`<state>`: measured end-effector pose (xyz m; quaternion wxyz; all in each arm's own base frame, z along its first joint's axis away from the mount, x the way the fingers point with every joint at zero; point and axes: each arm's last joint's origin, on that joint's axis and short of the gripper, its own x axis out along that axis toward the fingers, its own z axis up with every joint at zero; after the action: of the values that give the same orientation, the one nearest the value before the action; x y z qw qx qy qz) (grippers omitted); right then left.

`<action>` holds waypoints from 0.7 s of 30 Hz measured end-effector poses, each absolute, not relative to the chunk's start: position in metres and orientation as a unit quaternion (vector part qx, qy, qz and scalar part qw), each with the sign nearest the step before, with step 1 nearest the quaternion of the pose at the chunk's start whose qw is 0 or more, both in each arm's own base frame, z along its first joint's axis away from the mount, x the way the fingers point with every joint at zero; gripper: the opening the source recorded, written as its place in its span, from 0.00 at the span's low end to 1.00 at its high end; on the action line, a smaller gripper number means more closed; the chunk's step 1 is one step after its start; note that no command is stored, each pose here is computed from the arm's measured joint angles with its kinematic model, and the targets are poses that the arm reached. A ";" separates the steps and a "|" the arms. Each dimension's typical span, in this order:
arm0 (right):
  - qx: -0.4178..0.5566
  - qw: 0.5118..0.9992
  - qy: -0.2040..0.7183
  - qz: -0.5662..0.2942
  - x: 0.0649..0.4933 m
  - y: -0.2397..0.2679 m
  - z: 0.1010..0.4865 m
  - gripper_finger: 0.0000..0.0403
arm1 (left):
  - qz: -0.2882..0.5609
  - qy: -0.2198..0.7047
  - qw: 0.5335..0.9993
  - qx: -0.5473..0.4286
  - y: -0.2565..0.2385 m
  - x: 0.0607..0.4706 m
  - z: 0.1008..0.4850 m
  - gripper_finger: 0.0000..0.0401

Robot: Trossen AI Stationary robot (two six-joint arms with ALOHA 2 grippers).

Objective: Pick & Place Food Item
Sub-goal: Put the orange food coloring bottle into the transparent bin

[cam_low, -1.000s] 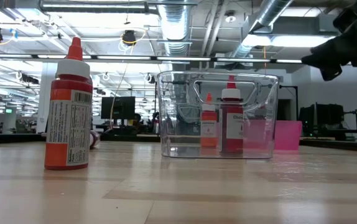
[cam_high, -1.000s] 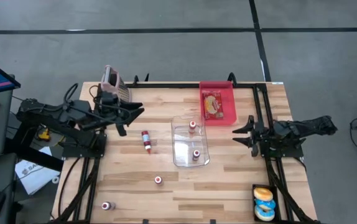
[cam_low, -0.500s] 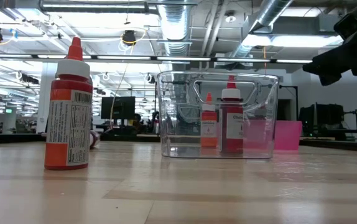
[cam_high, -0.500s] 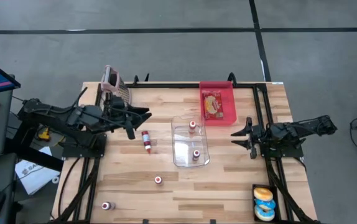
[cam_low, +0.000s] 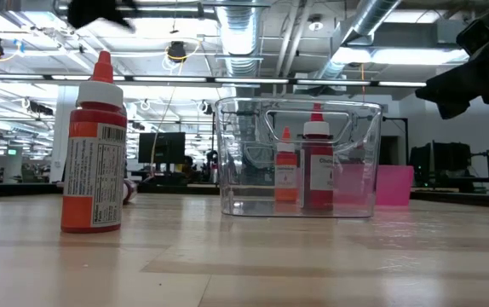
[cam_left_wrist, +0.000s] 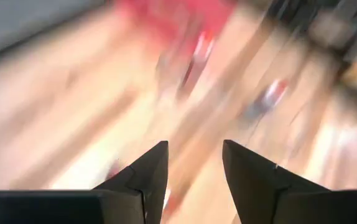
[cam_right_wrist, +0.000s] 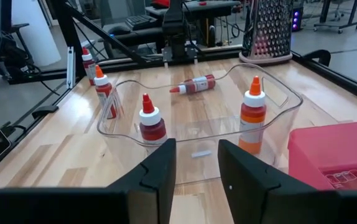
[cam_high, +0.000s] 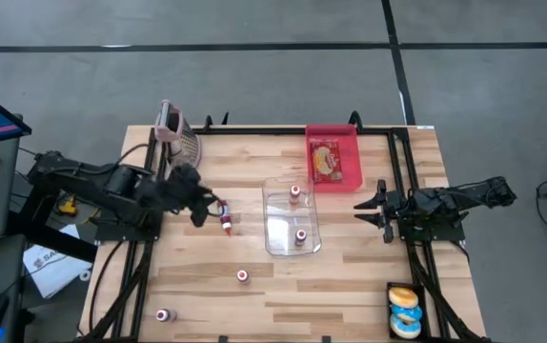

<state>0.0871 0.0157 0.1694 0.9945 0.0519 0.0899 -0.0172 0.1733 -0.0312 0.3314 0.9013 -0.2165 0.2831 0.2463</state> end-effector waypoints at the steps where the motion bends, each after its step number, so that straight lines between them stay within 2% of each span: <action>1: 0.052 0.994 0.090 -0.017 0.087 0.016 0.169 0.28 | 0.241 0.322 0.891 -0.213 -0.032 0.173 0.325 0.37; 3: 0.052 0.994 0.090 -0.017 0.087 0.016 0.169 0.28 | 0.204 0.389 0.876 -0.201 -0.034 0.174 0.316 0.37; 6: 0.052 0.994 0.090 -0.017 0.087 0.016 0.169 0.28 | 0.101 0.477 0.860 -0.151 -0.041 0.182 0.304 0.37; 10: 0.052 0.994 0.090 -0.017 0.087 0.016 0.169 0.28 | -0.016 0.535 0.844 -0.031 -0.049 0.200 0.287 0.37; 15: 0.052 0.994 0.090 -0.017 0.087 0.016 0.169 0.28 | -0.122 0.589 0.793 0.091 -0.055 0.224 0.258 0.37; 18: 0.052 0.994 0.090 -0.017 0.087 0.016 0.169 0.28 | -0.176 0.591 0.783 0.080 -0.062 0.232 0.250 0.37; 21: 0.052 0.994 0.090 -0.017 0.087 0.016 0.169 0.28 | -0.226 0.559 0.797 0.032 -0.070 0.234 0.256 0.37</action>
<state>0.0871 0.0157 0.1694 0.9945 0.0521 0.0897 -0.0172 0.2340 -0.0697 0.2557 0.7973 0.0318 0.5587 -0.2262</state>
